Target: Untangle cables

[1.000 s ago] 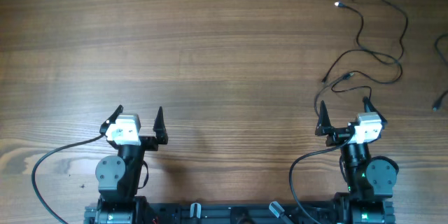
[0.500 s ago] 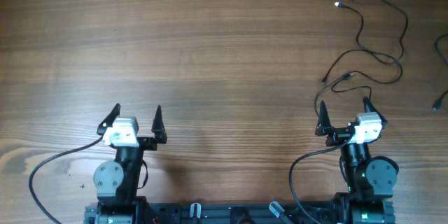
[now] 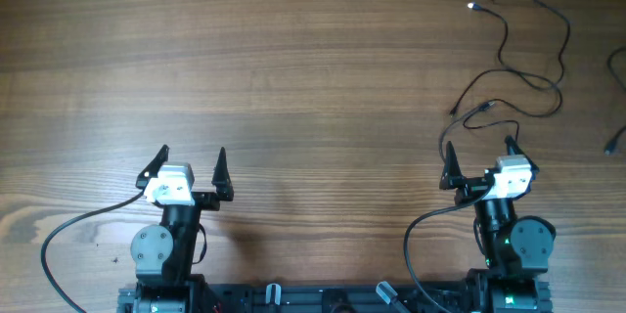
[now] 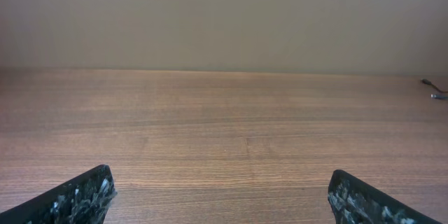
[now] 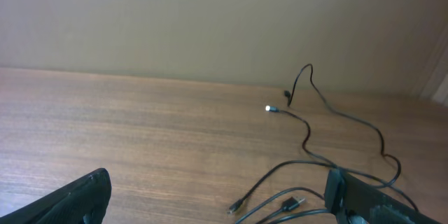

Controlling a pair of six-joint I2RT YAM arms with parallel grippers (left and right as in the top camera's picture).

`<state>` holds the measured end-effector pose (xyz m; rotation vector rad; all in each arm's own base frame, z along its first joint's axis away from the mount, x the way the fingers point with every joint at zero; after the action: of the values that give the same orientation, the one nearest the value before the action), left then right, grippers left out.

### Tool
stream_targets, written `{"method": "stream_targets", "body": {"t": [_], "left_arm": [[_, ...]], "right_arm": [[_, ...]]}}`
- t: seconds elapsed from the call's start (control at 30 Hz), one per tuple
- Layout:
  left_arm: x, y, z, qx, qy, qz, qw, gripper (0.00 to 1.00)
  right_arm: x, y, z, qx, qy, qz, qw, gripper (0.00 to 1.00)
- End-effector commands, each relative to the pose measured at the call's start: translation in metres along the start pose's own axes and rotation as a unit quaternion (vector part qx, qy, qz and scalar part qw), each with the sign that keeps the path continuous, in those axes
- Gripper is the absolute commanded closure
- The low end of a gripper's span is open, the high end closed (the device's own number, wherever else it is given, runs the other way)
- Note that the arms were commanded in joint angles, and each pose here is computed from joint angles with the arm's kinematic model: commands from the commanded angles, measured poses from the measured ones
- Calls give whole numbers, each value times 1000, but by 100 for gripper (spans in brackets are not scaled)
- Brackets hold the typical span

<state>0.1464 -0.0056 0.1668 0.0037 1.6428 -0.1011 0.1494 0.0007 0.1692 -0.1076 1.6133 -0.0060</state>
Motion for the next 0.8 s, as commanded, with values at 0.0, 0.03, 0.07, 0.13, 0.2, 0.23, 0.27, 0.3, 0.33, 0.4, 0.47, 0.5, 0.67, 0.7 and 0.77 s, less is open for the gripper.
{"method": "stream_targets", "body": {"t": [0.0,0.03,0.07,0.13,0.2,0.23,0.27,0.3,0.33,0.4,0.47,0.5,0.67,0.7,0.77], "left_arm": [[2,0,0,4,-1,11,1000,0],[2,0,0,4,-1,11,1000,0],[2,0,0,4,-1,11,1000,0],[2,0,0,4,-1,11,1000,0],[2,0,0,4,-1,11,1000,0],[2,0,0,4,-1,11,1000,0],[2,0,0,4,-1,11,1000,0],[2,0,0,4,-1,11,1000,0],[2,0,0,4,-1,11,1000,0],[2,0,0,4,-1,11,1000,0],[2,0,0,4,-1,11,1000,0],[2,0,0,4,-1,11,1000,0],[2,0,0,4,-1,11,1000,0],[2,0,0,4,-1,11,1000,0],[2,0,0,4,-1,11,1000,0]], "right_arm": [[1,1,1,-4,3,-7,1000,0],[1,1,1,-4,3,-7,1000,0],[1,1,1,-4,3,-7,1000,0],[1,1,1,-4,3,-7,1000,0],[1,1,1,-4,3,-7,1000,0],[1,1,1,-4,3,-6,1000,0],[1,1,1,-4,3,-7,1000,0],[1,1,1,-4,3,-7,1000,0],[1,1,1,-4,3,-7,1000,0],[1,1,1,-4,3,-7,1000,0],[1,1,1,-4,3,-7,1000,0],[1,2,1,-7,3,-7,1000,0],[0,10,1,-35,0,-8,999,0],[0,11,1,-39,0,-8,999,0],[0,11,1,-38,-1,-9,999,0]]}}
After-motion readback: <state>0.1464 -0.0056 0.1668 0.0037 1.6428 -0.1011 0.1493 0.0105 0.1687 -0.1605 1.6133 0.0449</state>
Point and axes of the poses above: each gripper's point midway between its finger pads, its own z axis out along the fingers, its own y axis along the line the jaws close on, x = y × z, the point moved 10 cm from there along -z, back along the fingers, and after that the axes turned 1 degree about -z, right-handed, at the moved point
